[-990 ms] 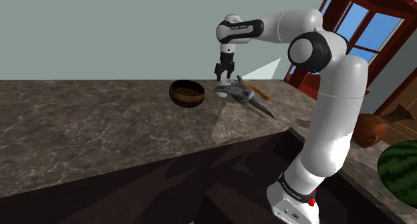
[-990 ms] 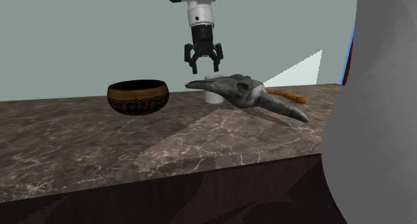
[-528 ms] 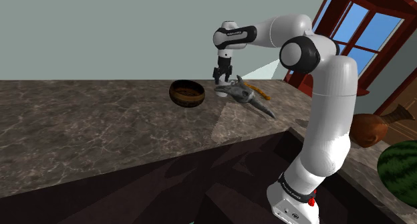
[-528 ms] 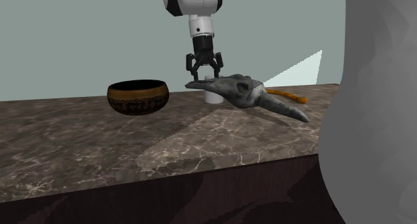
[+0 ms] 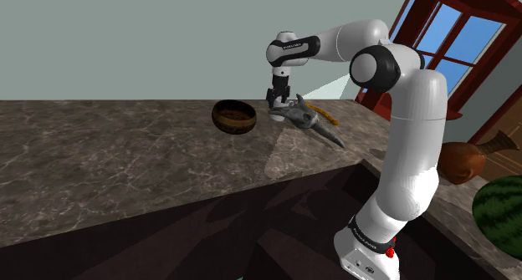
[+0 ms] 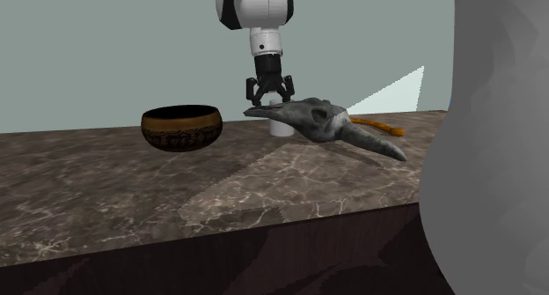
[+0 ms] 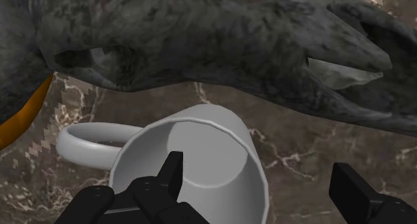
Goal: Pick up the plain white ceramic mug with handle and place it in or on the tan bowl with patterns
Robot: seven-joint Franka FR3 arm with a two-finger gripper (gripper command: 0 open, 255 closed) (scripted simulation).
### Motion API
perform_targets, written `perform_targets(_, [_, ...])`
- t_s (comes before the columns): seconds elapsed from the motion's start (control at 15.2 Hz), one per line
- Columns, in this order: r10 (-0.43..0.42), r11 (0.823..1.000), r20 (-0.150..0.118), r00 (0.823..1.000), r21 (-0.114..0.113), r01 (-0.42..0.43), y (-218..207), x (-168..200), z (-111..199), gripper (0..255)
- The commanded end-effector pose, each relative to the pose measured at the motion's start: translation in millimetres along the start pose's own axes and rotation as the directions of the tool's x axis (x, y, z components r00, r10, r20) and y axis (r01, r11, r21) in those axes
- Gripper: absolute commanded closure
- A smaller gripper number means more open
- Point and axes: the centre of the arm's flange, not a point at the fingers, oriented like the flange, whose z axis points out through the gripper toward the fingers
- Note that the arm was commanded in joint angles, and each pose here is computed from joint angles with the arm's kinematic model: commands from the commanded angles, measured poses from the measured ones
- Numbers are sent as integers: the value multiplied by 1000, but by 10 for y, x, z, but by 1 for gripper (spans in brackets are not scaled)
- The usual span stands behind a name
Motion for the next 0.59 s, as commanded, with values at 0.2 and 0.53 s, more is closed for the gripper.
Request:
perform_targets(0.2, [0, 1000, 0, 1000, 0, 0, 0, 0, 1, 255])
perform_targets(0.53, [0, 1000, 0, 1000, 0, 0, 0, 0, 1, 255])
